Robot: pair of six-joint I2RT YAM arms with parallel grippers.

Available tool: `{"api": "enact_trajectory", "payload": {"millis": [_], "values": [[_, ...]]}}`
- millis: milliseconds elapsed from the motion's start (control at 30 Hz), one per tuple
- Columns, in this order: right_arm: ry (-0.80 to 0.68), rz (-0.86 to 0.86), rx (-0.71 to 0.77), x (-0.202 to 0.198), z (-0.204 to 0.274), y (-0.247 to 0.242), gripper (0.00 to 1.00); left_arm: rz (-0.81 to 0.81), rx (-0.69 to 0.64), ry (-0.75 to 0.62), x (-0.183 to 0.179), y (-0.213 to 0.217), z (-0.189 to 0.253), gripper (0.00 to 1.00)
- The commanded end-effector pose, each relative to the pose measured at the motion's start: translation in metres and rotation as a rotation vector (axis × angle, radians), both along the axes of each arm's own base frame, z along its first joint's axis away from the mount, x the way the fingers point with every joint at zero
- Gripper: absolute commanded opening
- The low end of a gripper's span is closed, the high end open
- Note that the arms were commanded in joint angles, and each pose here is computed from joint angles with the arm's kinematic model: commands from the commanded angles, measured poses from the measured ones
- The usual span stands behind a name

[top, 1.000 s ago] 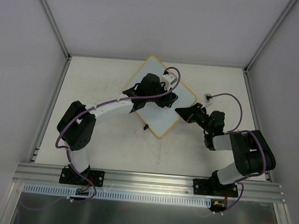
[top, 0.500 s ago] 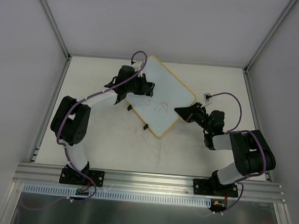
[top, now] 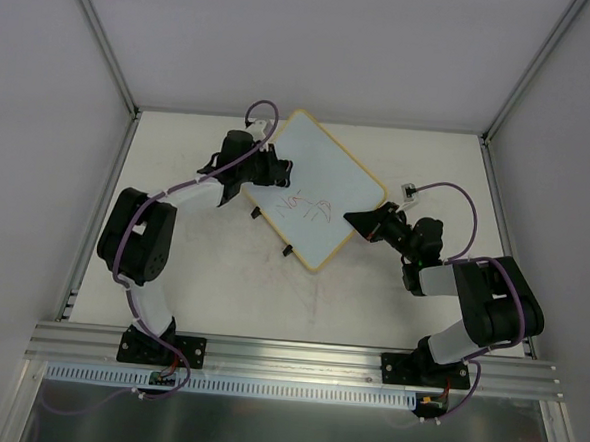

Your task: Erase the whiteboard

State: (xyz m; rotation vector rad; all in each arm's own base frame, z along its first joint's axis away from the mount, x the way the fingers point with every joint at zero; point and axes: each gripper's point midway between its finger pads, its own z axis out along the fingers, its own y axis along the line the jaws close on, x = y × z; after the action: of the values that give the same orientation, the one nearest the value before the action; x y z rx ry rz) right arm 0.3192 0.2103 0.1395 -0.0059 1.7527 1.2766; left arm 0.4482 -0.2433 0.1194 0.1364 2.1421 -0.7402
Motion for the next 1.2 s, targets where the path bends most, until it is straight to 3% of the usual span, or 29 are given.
{"api": "enact_trajectory", "payload": {"millis": [0,200,500,800,1167], "values": [[-0.312,0.228,-0.027,-0.03,0.04,0.029,0.0,-0.055,0.154,0.063,-0.026,0.001,-0.054,0.0],[-0.312,0.228,-0.028,-0.03,0.04,0.029,0.0,-0.127,0.248,-0.044,-0.043,-0.033,-0.038,0.0],[-0.311,0.23,-0.025,-0.029,0.04,0.029,0.0,-0.244,0.24,-0.067,-0.087,-0.083,-0.032,0.0],[-0.314,0.233,-0.02,-0.03,0.043,0.03,0.0,-0.438,0.322,-0.193,-0.137,-0.143,-0.024,0.0],[-0.316,0.234,-0.018,-0.03,0.044,0.03,0.0,-0.57,0.3,-0.188,-0.193,-0.155,-0.026,0.01]]}}
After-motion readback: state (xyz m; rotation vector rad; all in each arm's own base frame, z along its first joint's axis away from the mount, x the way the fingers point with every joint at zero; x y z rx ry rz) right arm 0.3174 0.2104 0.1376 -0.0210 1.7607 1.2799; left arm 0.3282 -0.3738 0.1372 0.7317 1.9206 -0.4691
